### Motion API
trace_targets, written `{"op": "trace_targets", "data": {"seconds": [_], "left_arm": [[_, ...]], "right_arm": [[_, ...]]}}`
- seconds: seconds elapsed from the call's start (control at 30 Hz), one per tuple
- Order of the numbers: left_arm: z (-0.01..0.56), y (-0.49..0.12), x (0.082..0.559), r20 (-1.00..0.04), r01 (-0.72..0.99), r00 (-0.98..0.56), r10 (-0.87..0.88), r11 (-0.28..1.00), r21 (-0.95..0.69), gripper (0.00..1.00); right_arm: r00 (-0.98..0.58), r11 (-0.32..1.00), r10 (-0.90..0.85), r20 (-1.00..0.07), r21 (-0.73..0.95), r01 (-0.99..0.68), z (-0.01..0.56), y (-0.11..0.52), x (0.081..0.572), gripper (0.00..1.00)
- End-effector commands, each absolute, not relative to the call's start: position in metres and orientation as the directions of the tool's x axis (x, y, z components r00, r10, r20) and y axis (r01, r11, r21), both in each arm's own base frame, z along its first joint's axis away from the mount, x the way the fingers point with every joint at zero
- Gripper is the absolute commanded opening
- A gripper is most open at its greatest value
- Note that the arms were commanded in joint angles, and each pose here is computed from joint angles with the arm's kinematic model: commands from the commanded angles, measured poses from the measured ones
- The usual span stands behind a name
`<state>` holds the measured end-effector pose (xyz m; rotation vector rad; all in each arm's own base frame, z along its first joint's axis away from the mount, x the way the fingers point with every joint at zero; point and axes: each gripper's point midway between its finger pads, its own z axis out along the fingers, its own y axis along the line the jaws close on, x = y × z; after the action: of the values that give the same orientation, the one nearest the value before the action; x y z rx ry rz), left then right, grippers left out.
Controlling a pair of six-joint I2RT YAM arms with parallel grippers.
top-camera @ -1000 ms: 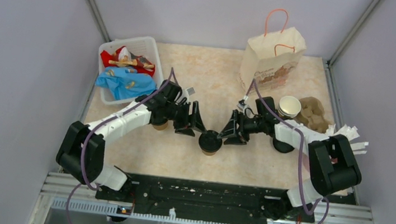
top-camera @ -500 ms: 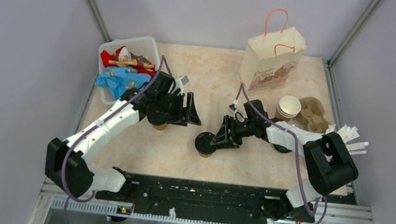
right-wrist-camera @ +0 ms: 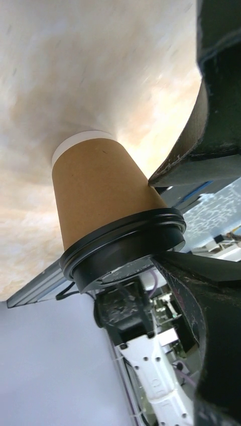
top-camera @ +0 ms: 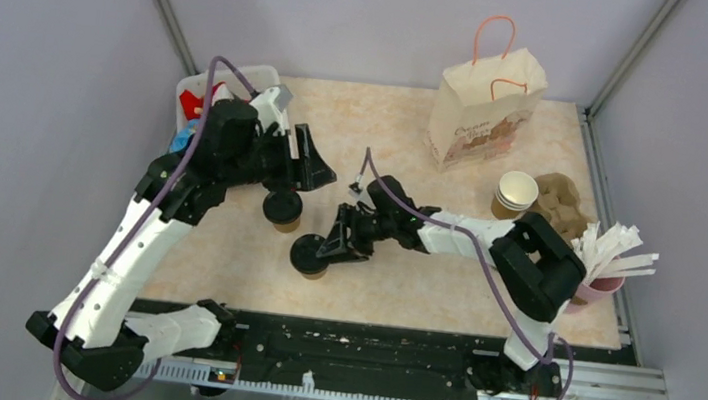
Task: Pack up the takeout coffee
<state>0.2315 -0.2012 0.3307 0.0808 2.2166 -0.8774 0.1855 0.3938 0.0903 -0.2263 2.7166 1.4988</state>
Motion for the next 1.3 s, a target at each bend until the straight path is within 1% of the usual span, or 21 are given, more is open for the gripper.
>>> {"op": "trace_targets", "data": {"seconds": [0.0, 0.23, 0.37, 0.47, 0.57, 0.63, 0.7, 0.8, 0.87, 0.9, 0.97, 1.1, 1.17, 1.27], "left_arm": [[0.354, -0.180, 0.221, -0.707, 0.296, -0.674, -0.216, 0.797, -0.526, 0.75], [0.363, -0.166, 0.204, -0.714, 0.279, -0.658, -0.239, 0.803, -0.526, 0.76], [0.365, -0.161, 0.198, -0.719, 0.276, -0.651, -0.246, 0.805, -0.526, 0.76], [0.365, -0.162, 0.196, -0.717, 0.283, -0.654, -0.243, 0.800, -0.529, 0.76], [0.370, -0.164, 0.198, -0.722, 0.294, -0.646, -0.250, 0.791, -0.537, 0.76], [0.375, -0.166, 0.200, -0.728, 0.301, -0.635, -0.256, 0.787, -0.539, 0.76], [0.384, -0.167, 0.202, -0.737, 0.310, -0.621, -0.265, 0.781, -0.542, 0.77], [0.392, -0.169, 0.207, -0.747, 0.320, -0.605, -0.277, 0.774, -0.546, 0.77], [0.393, -0.172, 0.212, -0.750, 0.324, -0.598, -0.282, 0.771, -0.548, 0.78], [0.392, -0.174, 0.215, -0.751, 0.327, -0.598, -0.281, 0.770, -0.548, 0.80], [0.390, -0.180, 0.220, -0.754, 0.343, -0.598, -0.270, 0.764, -0.546, 0.84], [0.381, -0.197, 0.236, -0.750, 0.378, -0.620, -0.230, 0.750, -0.542, 0.89], [0.375, -0.207, 0.246, -0.744, 0.393, -0.636, -0.205, 0.744, -0.541, 0.91], [0.370, -0.221, 0.258, -0.740, 0.424, -0.650, -0.175, 0.724, -0.544, 0.91]], "right_arm": [[-0.989, 0.567, -0.035, -0.142, 0.812, -0.136, 0.086, 0.438, 0.196, 0.50], [-0.986, 0.585, -0.026, -0.163, 0.798, -0.147, 0.083, 0.475, 0.189, 0.51], [-0.984, 0.560, -0.029, -0.174, 0.813, -0.160, 0.095, 0.486, 0.189, 0.54], [-0.983, 0.541, -0.032, -0.183, 0.823, -0.171, 0.111, 0.491, 0.188, 0.62], [-0.972, 0.520, -0.030, -0.234, 0.827, -0.215, 0.142, 0.488, 0.189, 0.77], [-0.958, 0.532, -0.031, -0.285, 0.807, -0.257, 0.168, 0.476, 0.191, 0.85], [-0.942, 0.553, -0.031, -0.334, 0.779, -0.295, 0.192, 0.457, 0.194, 0.90], [-0.912, 0.603, -0.004, -0.411, 0.726, -0.330, 0.224, 0.403, 0.205, 0.91], [-0.884, 0.713, 0.019, -0.467, 0.626, -0.315, 0.227, 0.345, 0.219, 0.91], [-0.857, 0.764, 0.034, -0.515, 0.567, -0.310, 0.232, 0.316, 0.229, 0.93], [-0.815, 0.826, 0.089, -0.572, 0.499, -0.260, 0.245, 0.264, 0.250, 0.96], [-0.730, 0.861, 0.275, -0.626, 0.498, -0.103, 0.282, 0.181, 0.303, 0.96], [-0.667, 0.866, 0.355, -0.655, 0.500, -0.031, 0.302, 0.151, 0.328, 0.96], [-0.584, 0.841, 0.468, -0.663, 0.538, 0.062, 0.325, 0.116, 0.364, 0.96]]}}
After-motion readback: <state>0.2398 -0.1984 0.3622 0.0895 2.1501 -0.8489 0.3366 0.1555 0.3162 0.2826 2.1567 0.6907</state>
